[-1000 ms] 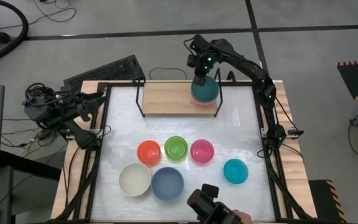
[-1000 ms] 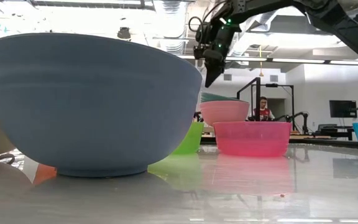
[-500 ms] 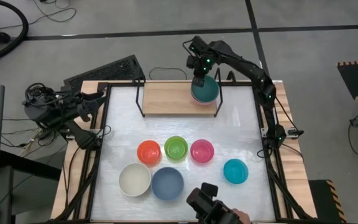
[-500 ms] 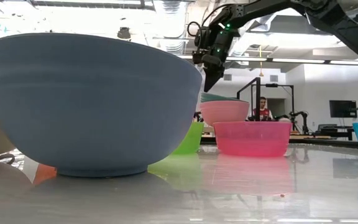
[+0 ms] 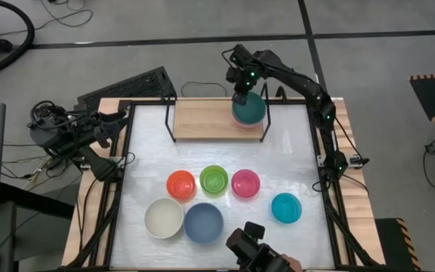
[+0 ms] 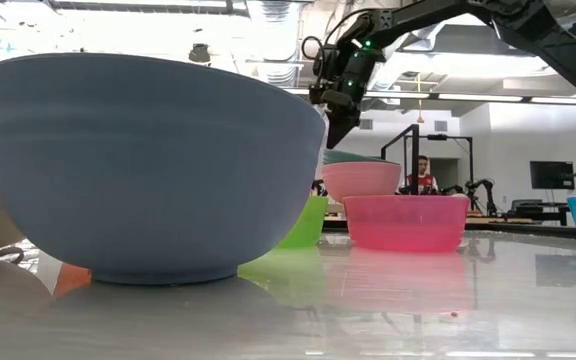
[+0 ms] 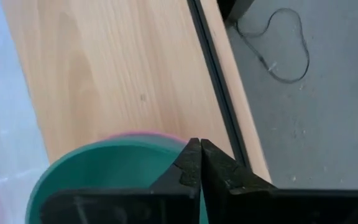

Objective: Place and stack bowls onto a shelf
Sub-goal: Stack the dark green bowl into the pink bowl on the shelf, then stack the dark blue bowl into the dark green bowl on the shelf

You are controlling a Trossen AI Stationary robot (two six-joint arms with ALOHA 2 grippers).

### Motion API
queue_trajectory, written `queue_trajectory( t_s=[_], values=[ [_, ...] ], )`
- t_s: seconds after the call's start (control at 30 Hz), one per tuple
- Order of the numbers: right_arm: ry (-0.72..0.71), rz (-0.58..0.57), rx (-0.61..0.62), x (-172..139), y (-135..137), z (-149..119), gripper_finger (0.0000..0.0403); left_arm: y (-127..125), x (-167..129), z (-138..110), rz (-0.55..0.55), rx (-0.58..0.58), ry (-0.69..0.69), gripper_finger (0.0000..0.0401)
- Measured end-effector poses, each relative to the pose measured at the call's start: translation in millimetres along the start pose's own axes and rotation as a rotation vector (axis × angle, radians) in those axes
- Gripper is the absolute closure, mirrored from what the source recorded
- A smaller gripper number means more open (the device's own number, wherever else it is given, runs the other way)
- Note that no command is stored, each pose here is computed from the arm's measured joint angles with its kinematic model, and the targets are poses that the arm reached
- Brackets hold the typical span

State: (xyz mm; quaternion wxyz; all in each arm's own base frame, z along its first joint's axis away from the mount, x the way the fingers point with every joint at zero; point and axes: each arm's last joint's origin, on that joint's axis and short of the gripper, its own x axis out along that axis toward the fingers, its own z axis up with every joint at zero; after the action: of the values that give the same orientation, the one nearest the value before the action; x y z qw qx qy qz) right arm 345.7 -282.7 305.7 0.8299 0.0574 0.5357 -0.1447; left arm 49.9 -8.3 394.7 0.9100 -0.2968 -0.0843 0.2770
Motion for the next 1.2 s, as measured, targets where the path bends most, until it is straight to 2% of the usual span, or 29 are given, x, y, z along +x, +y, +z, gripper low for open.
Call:
queue_trajectory(
  t_s=[0.17, 0.43, 0.57, 0.63, 0.77, 0.83, 1.0, 1.13, 1.2],
  values=[
    [-0.003, 0.001, 0.003, -0.1, 2.3, 1.1, 0.0357, 0.0, 0.0, 0.0, 0.000, 0.000, 0.000, 0.0118],
    [0.004, 0.003, 0.007, -1.0, 4.3, 0.9, 0.0374, 0.0, 0.0, 0.0, 0.000, -0.001, 0.000, 0.0118],
    [0.014, 0.028, 0.050, -23.2, 17.7, 1.8, 0.0378, 0.0, 0.0, 0.0, 0.000, -0.002, 0.000, 0.0118],
    [0.005, 0.098, 0.095, -36.1, 29.4, 2.2, 0.0372, 0.0, 0.0, 0.0, 0.000, -0.002, 0.000, 0.0118],
    [-0.011, 0.326, 0.068, -48.3, 69.9, 7.1, 0.0348, -0.4, 0.0, -0.7, -0.020, 0.001, 0.017, 0.0118],
    [0.011, 0.377, 0.013, -52.5, 96.5, 9.0, 0.0337, -0.7, 0.0, -1.8, -0.043, 0.010, 0.038, 0.0118],
    [0.061, 0.436, -0.160, -56.8, 170.4, 11.9, 0.0304, -1.7, -0.2, -3.3, -0.088, 0.016, 0.078, 0.0118],
    [0.053, 0.411, -0.272, -54.2, 229.8, 13.9, 0.0266, -1.9, -0.2, -3.6, -0.097, 0.017, 0.086, 0.0118],
    [0.029, 0.378, -0.281, -52.3, 253.6, 13.8, 0.0243, -2.0, -0.3, -4.0, -0.106, 0.020, 0.094, 0.0118]
  ],
)
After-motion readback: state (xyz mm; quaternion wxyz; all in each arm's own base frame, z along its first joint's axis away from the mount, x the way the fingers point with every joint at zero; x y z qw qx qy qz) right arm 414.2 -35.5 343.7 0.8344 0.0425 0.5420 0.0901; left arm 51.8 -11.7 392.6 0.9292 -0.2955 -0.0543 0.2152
